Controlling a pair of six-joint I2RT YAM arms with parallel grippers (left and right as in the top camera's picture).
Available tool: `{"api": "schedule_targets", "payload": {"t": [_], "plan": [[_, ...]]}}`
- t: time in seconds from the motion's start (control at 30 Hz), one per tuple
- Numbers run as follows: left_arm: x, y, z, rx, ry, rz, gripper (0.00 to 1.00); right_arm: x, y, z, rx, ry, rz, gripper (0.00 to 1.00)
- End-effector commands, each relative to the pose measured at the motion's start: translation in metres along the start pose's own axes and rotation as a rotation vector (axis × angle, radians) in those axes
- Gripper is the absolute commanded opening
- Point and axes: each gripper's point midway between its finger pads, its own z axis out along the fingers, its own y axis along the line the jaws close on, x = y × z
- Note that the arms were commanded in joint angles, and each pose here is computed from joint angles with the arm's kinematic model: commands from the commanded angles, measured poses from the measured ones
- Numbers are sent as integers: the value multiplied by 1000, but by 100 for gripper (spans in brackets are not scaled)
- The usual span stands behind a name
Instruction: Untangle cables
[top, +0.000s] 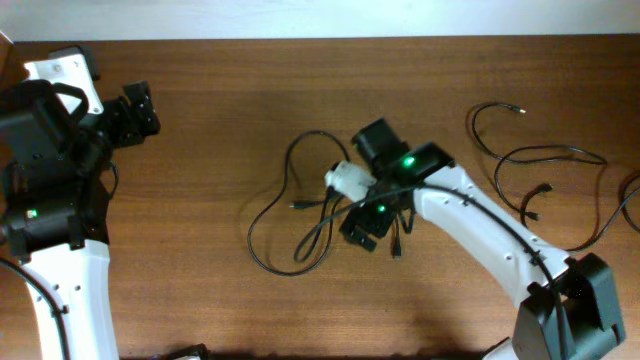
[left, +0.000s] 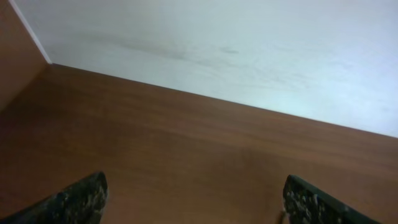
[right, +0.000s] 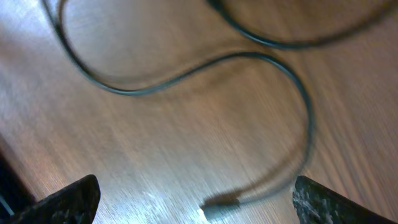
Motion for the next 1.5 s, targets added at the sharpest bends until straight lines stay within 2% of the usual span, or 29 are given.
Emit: {"api": "schedule_targets", "payload": {"t": [0.0,0.03,0.07,0.1,0.13,0.2,0.27,0.33,0.4,0.5,0.57,0.63,0.67,0.8,0.93,1.0,1.1,1.17,1.2,1.3,1.37,1.4,1.47], "plan": [[-3,-11,-5,61,-6,-17,93,5,33,16,-54,31,-303,98],[-2,-11,-5,61,-4,-17,94,-2,17,18,41,28,-340,99],[-2,-11,-5,61,-4,-17,94,8,6,17,101,87,-254,99],[-3,-11,-5,61,-4,-17,94,7,13,17,66,69,-153,99],[-2,-11,-5,61,-4,-17,94,2,16,18,50,44,-170,99],[-2,-11,-5,61,-4,-17,95,-10,11,18,72,1,-326,99],[-2,-11,-5,61,-4,-17,96,-9,20,19,24,-7,-329,99],[-2,-11,-5,62,-4,-17,95,-16,9,27,81,-42,-383,99],[-2,-14,-5,80,-3,-16,95,-13,-11,41,121,-37,-353,99],[-2,-14,-5,80,-2,-16,95,2,-37,71,63,-19,-262,99],[-2,-14,-5,81,-2,-16,95,-4,-49,77,54,-72,-237,99],[-2,-14,-5,81,-2,-16,94,-26,-59,74,92,-168,-259,91],[-2,-14,-5,81,-2,-16,94,-35,-61,72,105,-206,-270,91],[-2,-14,-5,81,-2,-16,94,-42,-55,88,36,-250,-258,87],[-2,-18,-6,103,-1,-17,94,-32,-28,114,-151,-254,-225,88],[-1,-18,-6,103,1,-17,94,-26,-28,115,-150,-225,-216,68],[-1,-18,-6,103,3,-17,94,-2,-43,121,-63,-95,-194,67],[-1,-18,-6,103,3,-17,94,15,-48,122,-26,-8,-180,47],[-1,-18,-6,103,3,-17,94,16,-47,122,-31,-3,-178,45],[-1,-18,-6,103,4,-18,94,19,-45,122,-40,9,-174,44],[-1,-18,-6,103,4,-18,94,19,-45,122,-42,5,-174,39],[-1,-18,-6,103,4,-18,94,15,-45,121,-45,-12,-178,39],[0,-18,-6,103,6,-18,94,-7,-45,120,-51,-112,-200,54]]}}
